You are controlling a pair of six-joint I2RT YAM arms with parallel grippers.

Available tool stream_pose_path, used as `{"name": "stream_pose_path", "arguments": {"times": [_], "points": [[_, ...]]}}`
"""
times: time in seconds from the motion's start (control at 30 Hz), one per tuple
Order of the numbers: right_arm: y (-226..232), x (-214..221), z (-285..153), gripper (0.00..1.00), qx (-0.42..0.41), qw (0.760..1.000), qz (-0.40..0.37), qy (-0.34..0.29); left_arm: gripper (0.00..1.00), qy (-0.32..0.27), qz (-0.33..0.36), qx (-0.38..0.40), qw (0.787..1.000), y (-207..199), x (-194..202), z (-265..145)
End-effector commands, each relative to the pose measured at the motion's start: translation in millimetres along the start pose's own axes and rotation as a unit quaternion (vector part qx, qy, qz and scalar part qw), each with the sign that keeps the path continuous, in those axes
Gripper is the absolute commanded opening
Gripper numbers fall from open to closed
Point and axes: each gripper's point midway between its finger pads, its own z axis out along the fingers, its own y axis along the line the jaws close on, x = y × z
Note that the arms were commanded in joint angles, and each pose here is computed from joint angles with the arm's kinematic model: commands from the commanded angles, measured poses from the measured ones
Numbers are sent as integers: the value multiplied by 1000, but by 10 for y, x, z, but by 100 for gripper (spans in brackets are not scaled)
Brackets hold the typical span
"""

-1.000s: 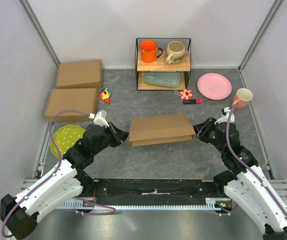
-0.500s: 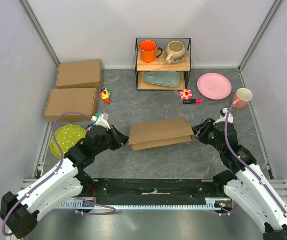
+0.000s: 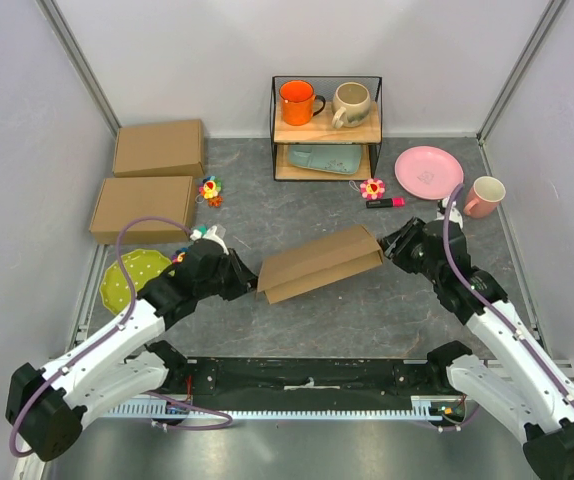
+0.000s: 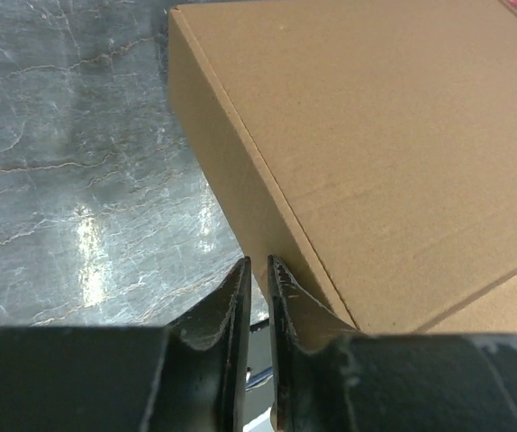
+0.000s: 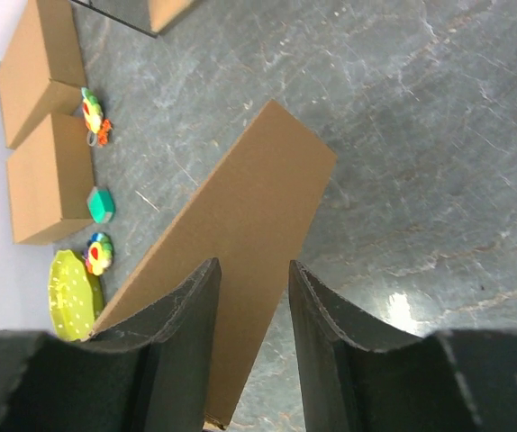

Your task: Fold the paper box

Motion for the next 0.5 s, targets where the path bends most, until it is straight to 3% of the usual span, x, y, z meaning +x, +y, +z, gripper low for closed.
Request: {"name": "stream_pose_path", "arguments": {"times": [0.0,0.23,0.47], "points": [[518,174,-113,47,-85,993,19,82,21,-5,-12,188,982,-1178,-339,-385],[618,189,-85,47,-86,990,43,104,22,2,-14,171,985,-1304,-532,-477],[388,349,-81,48,-60,991,31,119,22,7,-31,171,985,-1258,-539,-455]]}}
